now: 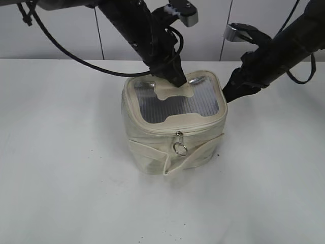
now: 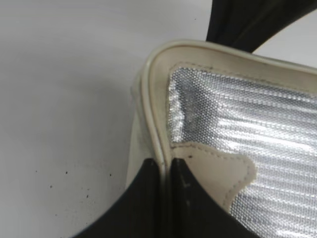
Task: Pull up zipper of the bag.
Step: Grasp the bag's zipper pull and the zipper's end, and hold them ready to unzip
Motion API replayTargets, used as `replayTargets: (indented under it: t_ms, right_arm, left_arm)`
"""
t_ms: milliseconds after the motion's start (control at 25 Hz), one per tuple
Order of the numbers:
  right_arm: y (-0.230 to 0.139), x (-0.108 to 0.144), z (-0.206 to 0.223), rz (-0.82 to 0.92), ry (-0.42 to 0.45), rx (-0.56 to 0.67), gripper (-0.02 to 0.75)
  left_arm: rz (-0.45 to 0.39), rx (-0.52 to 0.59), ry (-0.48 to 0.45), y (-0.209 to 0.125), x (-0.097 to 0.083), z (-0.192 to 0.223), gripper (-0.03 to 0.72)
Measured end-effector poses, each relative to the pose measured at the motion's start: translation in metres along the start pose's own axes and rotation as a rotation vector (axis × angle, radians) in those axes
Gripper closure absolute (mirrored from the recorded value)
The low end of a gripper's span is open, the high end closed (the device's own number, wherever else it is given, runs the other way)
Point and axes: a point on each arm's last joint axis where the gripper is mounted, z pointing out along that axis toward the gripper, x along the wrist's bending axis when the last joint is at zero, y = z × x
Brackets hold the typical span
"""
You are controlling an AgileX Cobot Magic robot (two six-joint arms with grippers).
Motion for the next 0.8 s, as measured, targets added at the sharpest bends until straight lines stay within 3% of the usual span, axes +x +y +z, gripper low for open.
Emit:
replayTargets:
  t_ms: [120, 520, 800]
  right_arm:
    - [-0.002, 0.004, -0.014, 0.025, -0.049, 0.044, 0.733]
    - [-0.032, 0.035, -0.042, 0.084, -0.07, 0.081, 0.733]
    - [-0.065, 0.037, -0.046, 0.113, -0.299, -0.067, 0.733]
  left_arm:
    - [0.041, -0.003, -0.001, 0.005, -0.006, 0.003, 0.644]
    - [0.119, -0.027, -0.066, 0.009, -0.017, 0.007, 0.645]
    - [0.139, -0.038, -0.093, 0.01, -0.019, 0.008, 0.645]
